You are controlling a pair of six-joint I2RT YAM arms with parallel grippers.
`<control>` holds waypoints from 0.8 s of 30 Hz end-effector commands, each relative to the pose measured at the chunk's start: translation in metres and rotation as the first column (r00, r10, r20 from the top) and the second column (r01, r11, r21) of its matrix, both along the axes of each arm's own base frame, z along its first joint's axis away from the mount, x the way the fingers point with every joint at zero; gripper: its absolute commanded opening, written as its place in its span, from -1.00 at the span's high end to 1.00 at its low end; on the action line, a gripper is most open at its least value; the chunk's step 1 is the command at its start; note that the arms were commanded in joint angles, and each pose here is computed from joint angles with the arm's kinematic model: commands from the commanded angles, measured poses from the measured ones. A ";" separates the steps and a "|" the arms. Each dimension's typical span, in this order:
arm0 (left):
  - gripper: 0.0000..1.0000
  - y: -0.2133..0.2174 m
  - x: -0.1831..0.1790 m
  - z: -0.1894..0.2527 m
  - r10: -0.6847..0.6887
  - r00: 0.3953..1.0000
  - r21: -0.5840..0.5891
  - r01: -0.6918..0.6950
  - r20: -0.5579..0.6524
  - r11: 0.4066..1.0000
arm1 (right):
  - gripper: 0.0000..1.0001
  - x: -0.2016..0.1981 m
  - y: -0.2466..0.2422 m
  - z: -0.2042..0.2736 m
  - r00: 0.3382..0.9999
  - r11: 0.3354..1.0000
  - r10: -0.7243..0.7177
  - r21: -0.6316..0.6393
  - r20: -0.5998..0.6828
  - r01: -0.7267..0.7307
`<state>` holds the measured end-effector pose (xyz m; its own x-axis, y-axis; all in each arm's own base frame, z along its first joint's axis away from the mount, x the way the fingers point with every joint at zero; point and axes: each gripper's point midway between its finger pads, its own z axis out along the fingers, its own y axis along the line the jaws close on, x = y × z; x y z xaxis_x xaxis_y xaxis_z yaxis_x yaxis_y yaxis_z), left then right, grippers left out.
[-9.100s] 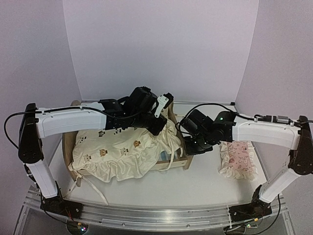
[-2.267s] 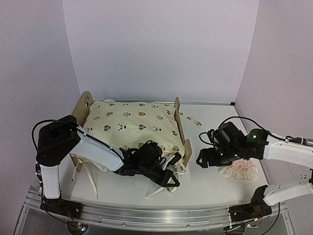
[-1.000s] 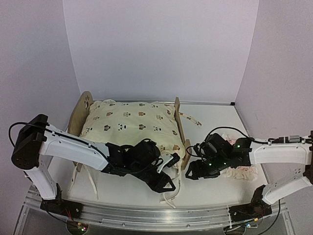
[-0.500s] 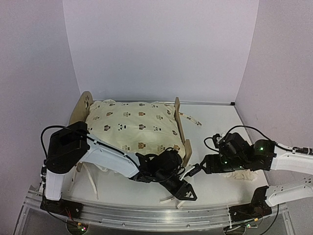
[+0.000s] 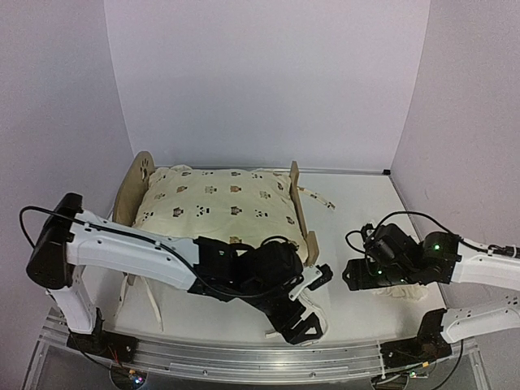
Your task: Set up the pet bed
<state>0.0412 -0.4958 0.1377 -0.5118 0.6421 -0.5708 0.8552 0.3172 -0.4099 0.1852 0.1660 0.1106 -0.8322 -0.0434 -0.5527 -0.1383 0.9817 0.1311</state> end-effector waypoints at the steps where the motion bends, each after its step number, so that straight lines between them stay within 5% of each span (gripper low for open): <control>1: -0.84 0.047 0.060 -0.038 0.158 0.971 0.143 -0.185 0.178 0.972 | -0.59 0.007 0.004 0.010 1.000 1.000 -0.004 -0.019 0.020 0.005; 9: -0.16 0.031 0.026 -0.070 -0.008 0.997 0.154 -0.004 0.077 0.988 | -0.57 -0.002 0.017 -0.012 0.997 0.999 0.045 0.004 -0.061 -0.045; 19: 0.01 0.026 0.004 -0.110 -0.097 0.994 0.238 0.080 0.059 0.968 | -0.47 -0.016 0.031 -0.039 0.983 0.995 0.097 0.054 -0.155 -0.089; 21: 0.16 0.027 0.007 -0.117 -0.092 0.993 0.259 0.071 0.069 0.963 | -0.42 -0.018 0.032 -0.044 0.981 0.994 0.096 0.061 -0.170 -0.087; 24: 0.65 0.029 0.011 -0.128 -0.082 0.993 0.294 0.053 0.085 0.954 | -0.34 -0.023 0.032 -0.053 0.975 0.993 0.100 0.073 -0.196 -0.087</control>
<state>0.0470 -0.4628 0.0196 -0.4273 0.8068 -0.4081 0.9010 0.3422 -0.2668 0.1680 0.1896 0.0654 -0.9057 -0.1067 -0.4102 -0.1928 0.9656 0.1745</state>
